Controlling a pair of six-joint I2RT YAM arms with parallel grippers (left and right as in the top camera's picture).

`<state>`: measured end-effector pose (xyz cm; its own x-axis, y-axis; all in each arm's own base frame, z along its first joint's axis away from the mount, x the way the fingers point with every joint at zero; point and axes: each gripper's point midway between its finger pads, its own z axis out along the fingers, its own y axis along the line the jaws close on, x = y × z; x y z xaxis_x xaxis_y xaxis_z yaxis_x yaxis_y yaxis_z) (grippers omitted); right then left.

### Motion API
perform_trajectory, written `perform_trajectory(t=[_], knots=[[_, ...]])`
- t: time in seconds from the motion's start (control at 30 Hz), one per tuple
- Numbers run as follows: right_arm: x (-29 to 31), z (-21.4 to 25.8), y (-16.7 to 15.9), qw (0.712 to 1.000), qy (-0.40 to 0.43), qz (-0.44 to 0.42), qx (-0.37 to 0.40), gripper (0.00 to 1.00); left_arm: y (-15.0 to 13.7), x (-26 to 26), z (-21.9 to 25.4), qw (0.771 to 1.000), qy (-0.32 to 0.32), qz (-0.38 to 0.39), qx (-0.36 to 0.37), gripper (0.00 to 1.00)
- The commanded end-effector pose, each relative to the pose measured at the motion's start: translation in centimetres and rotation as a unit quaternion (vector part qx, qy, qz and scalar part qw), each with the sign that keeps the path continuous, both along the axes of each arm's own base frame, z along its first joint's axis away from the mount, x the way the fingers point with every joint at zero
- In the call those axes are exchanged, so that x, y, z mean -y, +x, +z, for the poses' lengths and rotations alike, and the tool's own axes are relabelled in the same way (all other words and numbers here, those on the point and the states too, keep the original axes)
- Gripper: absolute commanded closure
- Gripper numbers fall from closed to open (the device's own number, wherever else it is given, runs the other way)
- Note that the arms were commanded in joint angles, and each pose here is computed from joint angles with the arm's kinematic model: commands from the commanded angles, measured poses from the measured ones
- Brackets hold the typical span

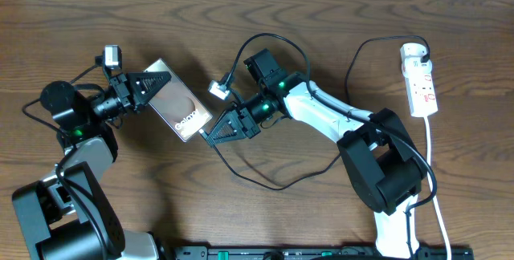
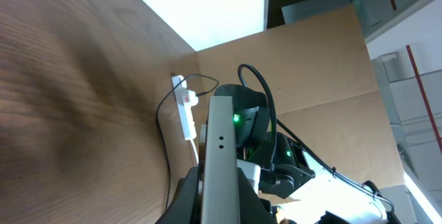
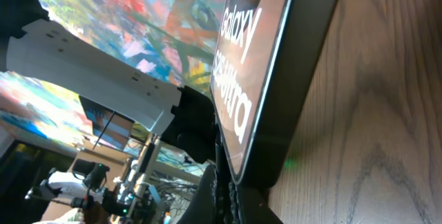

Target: Plug charger to phone and switch on socket

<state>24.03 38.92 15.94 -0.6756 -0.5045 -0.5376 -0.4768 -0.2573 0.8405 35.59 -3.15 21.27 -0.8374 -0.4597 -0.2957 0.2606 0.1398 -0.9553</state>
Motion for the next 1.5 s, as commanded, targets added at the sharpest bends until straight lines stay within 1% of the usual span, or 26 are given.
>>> perform_trajectory(t=[0.0, 0.13, 0.43, 0.9, 1.23, 1.47], knots=[[-0.2, 1.6, 0.0, 1.000, 0.012, 0.006, 0.000, 0.99, -0.5, 0.4, 0.2, 1.000, 0.004, -0.019, 0.007, 0.93], [-0.3, 1.7, 0.0, 1.000, 0.011, 0.006, -0.002, 0.99, -0.5, 0.4, 0.3, 1.000, 0.005, -0.019, 0.009, 0.93], [-0.3, 1.7, 0.1, 1.000, 0.001, 0.005, -0.018, 0.99, -0.7, 1.5, 0.9, 0.998, 0.020, -0.035, 0.045, 0.93], [-0.3, 1.7, 0.2, 1.000, -0.002, 0.003, -0.022, 0.99, -0.8, 1.8, 1.0, 0.998, 0.021, -0.040, 0.047, 0.93], [0.4, 2.1, 2.2, 1.000, 0.007, -0.018, -0.011, 0.99, -0.8, 2.1, 1.0, 0.998, 0.021, -0.044, 0.047, 0.93], [-0.1, 2.8, 2.9, 1.000, 0.015, -0.019, -0.003, 0.99, -1.0, 3.1, 1.0, 0.997, 0.021, -0.058, 0.050, 0.93]])
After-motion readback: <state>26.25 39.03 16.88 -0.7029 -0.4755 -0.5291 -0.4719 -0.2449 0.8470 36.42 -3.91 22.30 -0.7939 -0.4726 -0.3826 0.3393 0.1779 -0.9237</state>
